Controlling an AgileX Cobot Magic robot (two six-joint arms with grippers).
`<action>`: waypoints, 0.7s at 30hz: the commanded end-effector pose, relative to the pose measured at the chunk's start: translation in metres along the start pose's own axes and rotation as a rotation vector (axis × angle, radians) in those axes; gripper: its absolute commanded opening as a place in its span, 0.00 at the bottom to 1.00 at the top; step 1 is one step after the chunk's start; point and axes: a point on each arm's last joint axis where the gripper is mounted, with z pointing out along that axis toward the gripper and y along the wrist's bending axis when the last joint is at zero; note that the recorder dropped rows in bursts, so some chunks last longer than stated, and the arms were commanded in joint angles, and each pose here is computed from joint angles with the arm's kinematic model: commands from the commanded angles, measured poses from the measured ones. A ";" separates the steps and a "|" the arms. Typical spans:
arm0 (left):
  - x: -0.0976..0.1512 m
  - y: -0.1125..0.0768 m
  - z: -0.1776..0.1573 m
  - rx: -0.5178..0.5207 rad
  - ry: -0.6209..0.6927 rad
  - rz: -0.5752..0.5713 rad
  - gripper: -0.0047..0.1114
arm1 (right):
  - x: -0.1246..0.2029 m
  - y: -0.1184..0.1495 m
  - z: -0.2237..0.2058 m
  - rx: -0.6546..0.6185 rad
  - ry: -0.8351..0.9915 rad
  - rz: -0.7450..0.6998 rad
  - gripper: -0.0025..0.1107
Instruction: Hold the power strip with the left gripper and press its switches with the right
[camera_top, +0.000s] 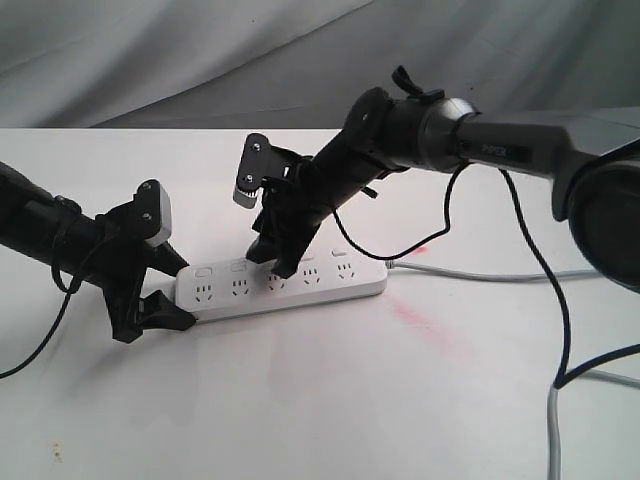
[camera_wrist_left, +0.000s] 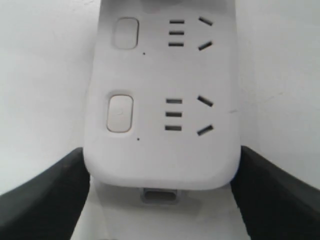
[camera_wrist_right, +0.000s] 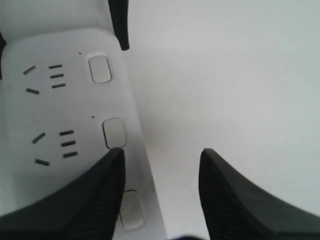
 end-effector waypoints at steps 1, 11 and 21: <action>-0.003 0.000 0.000 0.000 -0.009 0.000 0.51 | 0.001 -0.005 -0.014 0.009 0.008 -0.006 0.41; -0.003 0.000 0.000 0.000 -0.009 0.003 0.51 | 0.007 -0.007 -0.010 0.015 0.022 -0.007 0.41; -0.003 0.000 0.000 0.000 -0.009 -0.001 0.51 | 0.016 -0.005 0.002 -0.010 0.042 0.005 0.41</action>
